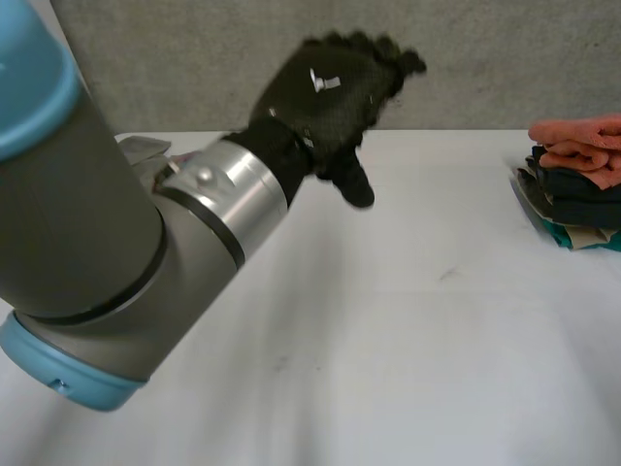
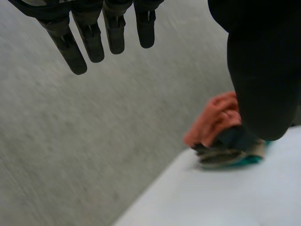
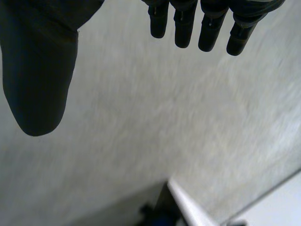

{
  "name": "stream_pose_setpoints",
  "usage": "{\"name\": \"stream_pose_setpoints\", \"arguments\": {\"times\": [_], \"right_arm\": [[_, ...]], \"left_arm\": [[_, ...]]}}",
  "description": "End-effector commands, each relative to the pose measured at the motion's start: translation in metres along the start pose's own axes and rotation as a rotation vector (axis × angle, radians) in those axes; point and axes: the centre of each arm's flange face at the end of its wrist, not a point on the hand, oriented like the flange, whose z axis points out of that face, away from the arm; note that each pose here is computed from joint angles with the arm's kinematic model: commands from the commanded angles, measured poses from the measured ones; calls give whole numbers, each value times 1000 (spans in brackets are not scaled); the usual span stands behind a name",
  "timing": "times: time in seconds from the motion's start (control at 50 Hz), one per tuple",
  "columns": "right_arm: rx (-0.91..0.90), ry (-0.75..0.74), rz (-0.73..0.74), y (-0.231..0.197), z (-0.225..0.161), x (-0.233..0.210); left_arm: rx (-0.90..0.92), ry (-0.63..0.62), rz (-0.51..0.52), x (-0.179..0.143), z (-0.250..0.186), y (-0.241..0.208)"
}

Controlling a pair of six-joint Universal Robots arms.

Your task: Fold the laundry.

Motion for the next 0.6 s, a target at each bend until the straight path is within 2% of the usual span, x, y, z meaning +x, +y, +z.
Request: {"name": "stream_pose_setpoints", "arguments": {"times": [0.02, 0.06, 0.08, 0.1, 0.14, 0.16, 0.18, 0.22, 0.24, 0.26, 0.3, 0.36, 0.44, 0.6], "right_arm": [[336, -189, 227, -112, -54, -59], [387, -272, 272, -127, -74, -73], [425, -363, 304, -138, -95, -87], [441, -413, 318, -142, -107, -96], [467, -511, 337, -149, -131, -114], [485, -612, 351, -153, -156, -134], [487, -657, 359, -154, -168, -144], [475, -742, 373, -153, -192, -162], [449, -819, 380, -151, -216, -179], [438, -843, 380, -149, -224, -184], [374, -916, 379, -139, -249, -200], [252, -1008, 345, -114, -279, -220], [182, -1036, 259, -96, -298, -232], [130, -1023, 215, -81, -302, -232]], "left_arm": [[104, -258, 61, -68, 15, -15], [92, -334, 81, -97, 18, -9], [81, -370, 94, -112, 19, -5], [47, -440, 119, -144, 21, 11], [-5, -501, 144, -175, 23, 32], [-33, -529, 157, -190, 23, 43], [-85, -583, 190, -221, 23, 67], [-132, -608, 218, -242, 24, 89], [-191, -627, 249, -266, 24, 116], [-191, -627, 250, -266, 24, 116], [-289, -581, 344, -299, 31, 179], [-328, -524, 397, -317, 35, 221], [-346, -459, 381, -334, 32, 274], [-351, -457, 379, -346, 30, 319]]}}
